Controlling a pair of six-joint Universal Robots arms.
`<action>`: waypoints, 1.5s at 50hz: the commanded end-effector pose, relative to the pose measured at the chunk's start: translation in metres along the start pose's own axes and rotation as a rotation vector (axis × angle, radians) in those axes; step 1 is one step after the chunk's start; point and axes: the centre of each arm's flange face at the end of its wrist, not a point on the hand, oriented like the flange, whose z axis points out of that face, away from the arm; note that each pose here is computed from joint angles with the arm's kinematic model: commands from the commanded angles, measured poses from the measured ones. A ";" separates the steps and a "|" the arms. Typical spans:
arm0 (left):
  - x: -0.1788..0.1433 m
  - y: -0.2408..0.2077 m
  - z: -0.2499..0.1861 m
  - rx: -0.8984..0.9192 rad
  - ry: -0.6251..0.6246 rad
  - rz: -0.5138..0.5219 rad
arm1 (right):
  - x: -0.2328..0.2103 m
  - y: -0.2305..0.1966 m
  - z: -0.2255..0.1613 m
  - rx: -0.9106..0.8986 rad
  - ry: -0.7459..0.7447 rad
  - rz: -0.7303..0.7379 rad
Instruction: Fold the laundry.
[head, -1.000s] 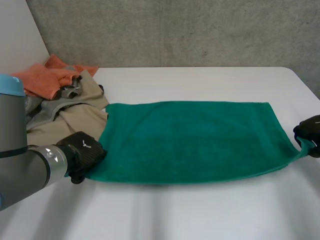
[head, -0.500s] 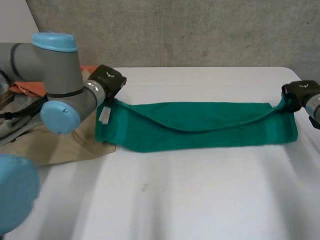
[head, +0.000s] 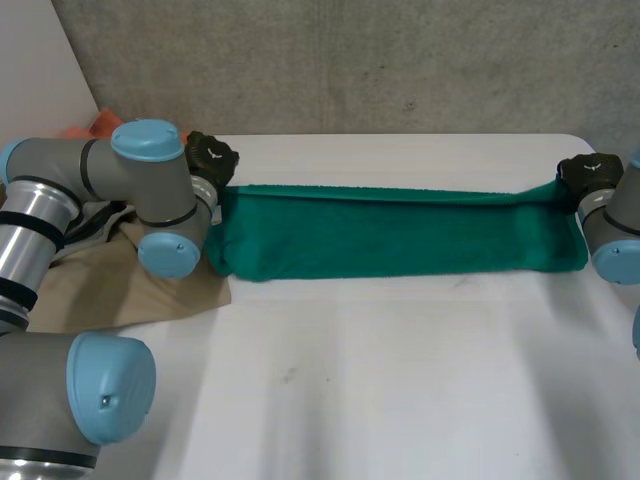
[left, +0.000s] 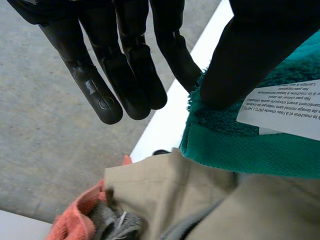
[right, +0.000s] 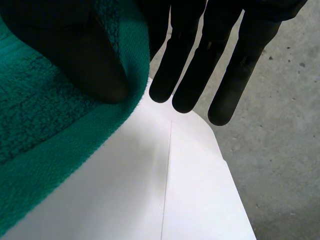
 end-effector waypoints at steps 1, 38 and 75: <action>0.005 -0.005 0.005 0.074 0.006 -0.013 | -0.013 0.001 0.000 0.020 -0.011 -0.001; -0.009 -0.039 -0.035 0.078 0.137 -0.183 | -0.034 -0.029 -0.044 -0.028 -0.348 0.147; -0.034 -0.062 -0.078 0.053 0.146 -0.282 | -0.046 -0.062 -0.016 0.277 -0.065 0.101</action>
